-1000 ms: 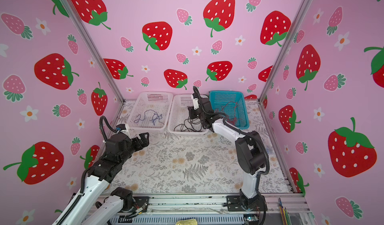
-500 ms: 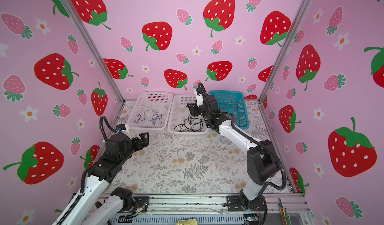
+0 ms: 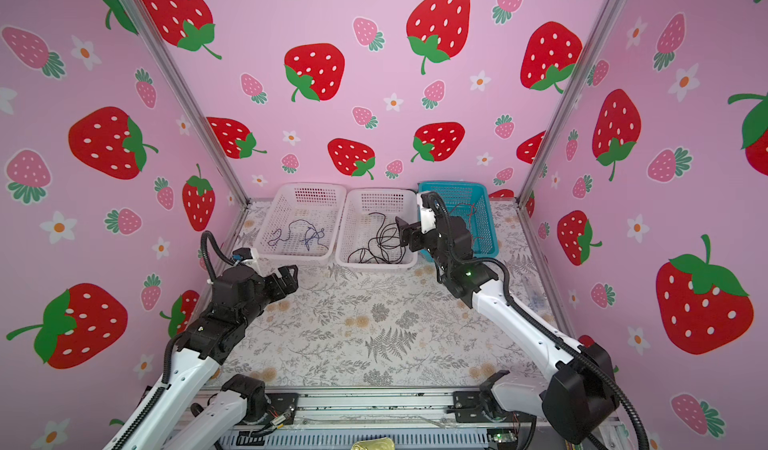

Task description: Untangle the cables

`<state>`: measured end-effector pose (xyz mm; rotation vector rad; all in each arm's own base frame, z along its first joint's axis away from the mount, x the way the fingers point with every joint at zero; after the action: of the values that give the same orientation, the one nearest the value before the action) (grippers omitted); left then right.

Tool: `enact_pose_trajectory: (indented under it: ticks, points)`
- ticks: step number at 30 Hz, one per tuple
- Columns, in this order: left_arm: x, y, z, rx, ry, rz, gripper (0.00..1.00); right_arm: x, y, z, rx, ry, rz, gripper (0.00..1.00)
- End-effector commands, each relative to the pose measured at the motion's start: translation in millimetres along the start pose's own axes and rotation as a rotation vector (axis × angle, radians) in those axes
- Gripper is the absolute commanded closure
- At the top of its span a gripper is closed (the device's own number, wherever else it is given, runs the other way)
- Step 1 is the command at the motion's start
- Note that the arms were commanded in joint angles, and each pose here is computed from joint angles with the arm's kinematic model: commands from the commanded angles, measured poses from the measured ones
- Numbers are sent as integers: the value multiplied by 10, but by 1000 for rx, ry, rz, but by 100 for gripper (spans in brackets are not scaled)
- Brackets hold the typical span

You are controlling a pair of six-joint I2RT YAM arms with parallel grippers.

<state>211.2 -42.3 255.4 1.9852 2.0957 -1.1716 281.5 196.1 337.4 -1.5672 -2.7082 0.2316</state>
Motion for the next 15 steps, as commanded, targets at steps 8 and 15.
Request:
enact_pose_trajectory:
  ticks: [8, 15]
  points:
    - [27, 11, -11, -19, -25, -11, 1, -427, -584, 412, -6, 45, 443, 1]
    - [27, -5, -12, -23, -27, -5, 1, -637, -840, 1099, 29, -31, 714, 1]
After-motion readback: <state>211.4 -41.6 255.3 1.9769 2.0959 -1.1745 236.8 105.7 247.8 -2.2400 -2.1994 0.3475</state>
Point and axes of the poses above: each gripper's point midway between its finger pads, its own y axis out along the fingers, its own x axis along the line the jaws close on, z = x × y, the point moved 8 cm from there along -y, back along the fingers, and after that the axes turned 7 degrees about -y, right-handed, at the moved point
